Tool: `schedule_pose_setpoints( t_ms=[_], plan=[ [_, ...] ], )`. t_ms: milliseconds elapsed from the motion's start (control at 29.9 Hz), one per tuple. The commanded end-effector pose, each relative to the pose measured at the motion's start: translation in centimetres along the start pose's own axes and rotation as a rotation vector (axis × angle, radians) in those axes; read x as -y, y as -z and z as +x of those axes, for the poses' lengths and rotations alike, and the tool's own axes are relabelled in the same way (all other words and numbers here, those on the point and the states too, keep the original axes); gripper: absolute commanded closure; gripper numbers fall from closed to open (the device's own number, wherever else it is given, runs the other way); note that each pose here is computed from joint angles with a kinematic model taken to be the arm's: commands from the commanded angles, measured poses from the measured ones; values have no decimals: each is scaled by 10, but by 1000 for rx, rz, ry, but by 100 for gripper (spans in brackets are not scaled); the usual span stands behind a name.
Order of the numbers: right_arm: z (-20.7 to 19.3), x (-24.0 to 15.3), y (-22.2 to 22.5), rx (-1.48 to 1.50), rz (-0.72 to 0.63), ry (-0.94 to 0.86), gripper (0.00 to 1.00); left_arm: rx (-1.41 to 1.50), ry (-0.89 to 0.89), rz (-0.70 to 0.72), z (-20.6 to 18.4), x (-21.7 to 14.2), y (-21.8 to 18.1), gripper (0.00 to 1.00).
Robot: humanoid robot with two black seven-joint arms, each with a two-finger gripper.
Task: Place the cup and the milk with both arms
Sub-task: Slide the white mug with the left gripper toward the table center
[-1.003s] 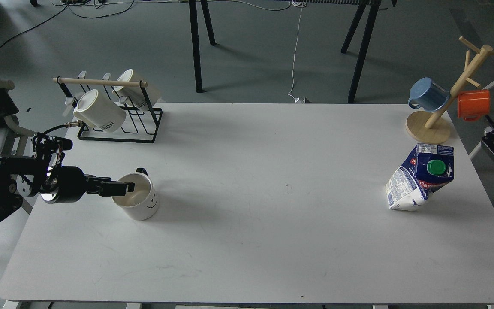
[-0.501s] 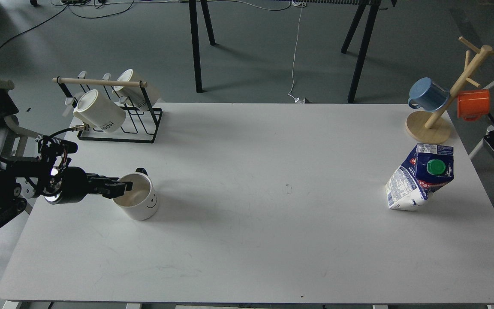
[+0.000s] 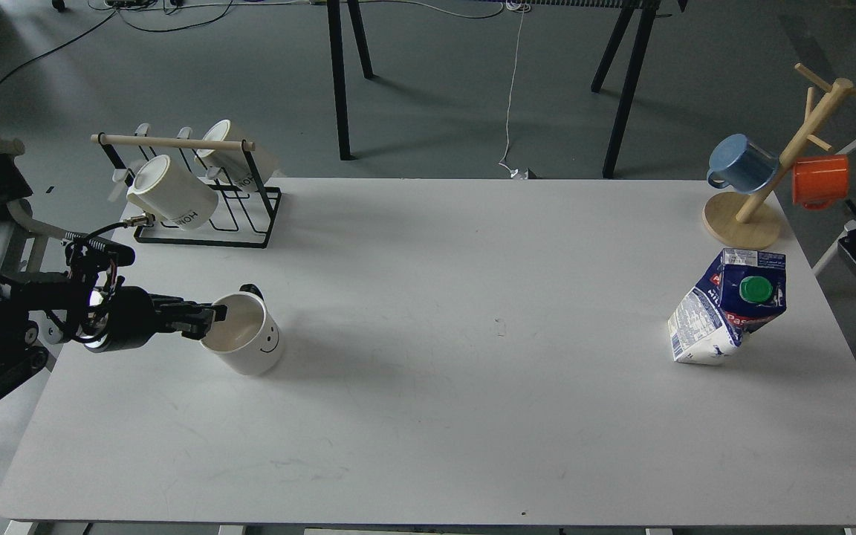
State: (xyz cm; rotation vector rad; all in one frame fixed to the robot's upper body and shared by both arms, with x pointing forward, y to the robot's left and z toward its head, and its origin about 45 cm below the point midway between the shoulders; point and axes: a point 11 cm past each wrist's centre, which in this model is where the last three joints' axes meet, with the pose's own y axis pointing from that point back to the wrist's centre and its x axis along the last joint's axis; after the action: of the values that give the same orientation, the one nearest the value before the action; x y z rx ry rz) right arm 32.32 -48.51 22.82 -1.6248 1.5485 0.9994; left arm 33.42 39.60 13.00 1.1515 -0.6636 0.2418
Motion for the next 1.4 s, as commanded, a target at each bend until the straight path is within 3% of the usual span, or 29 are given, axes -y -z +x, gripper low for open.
schedule_pose_setpoints(
  t_ms=[0,134,301,669,1370],
  plan=[
    [1,-1,4,-3,11,-4,2,21,-16,-76,21,0,-26,98],
    [7,-3,13,-6,40,-23,1,83,-64,-135,72,-9,-54,97],
    [22,-6,16,1,66,-59,1,172,-83,-197,107,19,-95,97],
    [27,-8,18,-3,72,-73,2,204,11,-328,85,114,-185,96],
    [30,-10,19,-5,76,-84,2,164,36,-359,48,133,-196,85]
  ],
)
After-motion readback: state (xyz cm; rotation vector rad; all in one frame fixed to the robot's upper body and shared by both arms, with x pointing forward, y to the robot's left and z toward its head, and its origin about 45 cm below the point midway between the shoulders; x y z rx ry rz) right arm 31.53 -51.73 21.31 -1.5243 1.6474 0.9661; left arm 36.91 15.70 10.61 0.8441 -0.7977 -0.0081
